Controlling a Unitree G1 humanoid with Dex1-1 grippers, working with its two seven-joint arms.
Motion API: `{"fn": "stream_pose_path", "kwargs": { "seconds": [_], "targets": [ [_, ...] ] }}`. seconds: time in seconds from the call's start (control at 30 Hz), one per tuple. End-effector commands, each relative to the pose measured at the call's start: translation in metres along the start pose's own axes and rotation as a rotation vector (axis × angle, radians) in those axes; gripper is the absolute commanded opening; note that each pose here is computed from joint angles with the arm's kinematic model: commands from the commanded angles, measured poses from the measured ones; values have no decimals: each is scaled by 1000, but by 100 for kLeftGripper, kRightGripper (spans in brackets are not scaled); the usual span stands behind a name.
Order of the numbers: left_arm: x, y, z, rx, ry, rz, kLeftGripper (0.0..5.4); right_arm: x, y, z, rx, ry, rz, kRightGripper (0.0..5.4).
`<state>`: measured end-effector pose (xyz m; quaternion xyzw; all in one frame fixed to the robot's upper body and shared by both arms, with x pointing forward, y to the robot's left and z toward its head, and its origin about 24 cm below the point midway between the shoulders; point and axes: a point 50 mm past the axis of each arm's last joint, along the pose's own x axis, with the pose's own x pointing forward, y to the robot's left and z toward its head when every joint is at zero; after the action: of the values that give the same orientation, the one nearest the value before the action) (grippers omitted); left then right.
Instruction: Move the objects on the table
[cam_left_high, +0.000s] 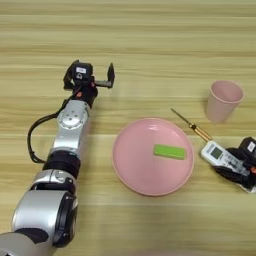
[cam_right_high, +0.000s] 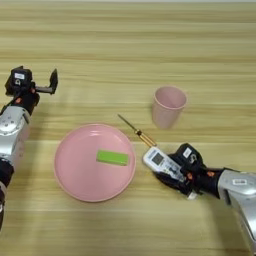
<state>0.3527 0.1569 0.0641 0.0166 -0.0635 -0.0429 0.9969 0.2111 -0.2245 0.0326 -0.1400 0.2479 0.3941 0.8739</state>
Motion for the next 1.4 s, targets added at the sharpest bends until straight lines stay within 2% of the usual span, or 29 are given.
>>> {"fn": "stream_pose_path", "kwargs": {
  "seconds": [0.03, 0.2, 0.23, 0.43, 0.53, 0.63, 0.77, 0.97, 1.17, 1.3, 1.4],
  "targets": [
    [2, 2, 3, 9, -9, -1, 540, 2, -3, -3, -25, 33, -24, 289],
    [2, 2, 3, 9, -9, -2, 540, 6, 3, -3, -29, 27, 9, 289],
    [2, 2, 3, 9, -9, -2, 540, 6, 4, -3, -28, 25, 14, 325],
    [3, 2, 3, 9, -8, -1, 540, 9, 3, 4, -25, -26, 13, 386],
    [3, 2, 3, 9, -7, -1, 540, 8, 0, 13, -35, -80, -8, 441],
    [3, 3, 3, 9, -6, -1, 540, 3, -5, 32, -38, -194, -32, 482],
    [3, 3, 2, 9, -5, -2, 540, -5, -7, 52, -74, -299, -47, 531],
    [4, 3, 2, 8, -4, -1, 540, -23, -7, 95, -107, -561, -83, 536],
    [4, 3, 2, 9, -2, -1, 540, -39, -19, 129, -64, -815, -227, 536],
    [4, 3, 1, 8, -1, -1, 540, -48, -36, 140, -43, -912, -395, 536],
    [4, 3, 1, 8, -1, -1, 540, -53, -55, 141, -1, -974, -567, 536]
  ]
}}
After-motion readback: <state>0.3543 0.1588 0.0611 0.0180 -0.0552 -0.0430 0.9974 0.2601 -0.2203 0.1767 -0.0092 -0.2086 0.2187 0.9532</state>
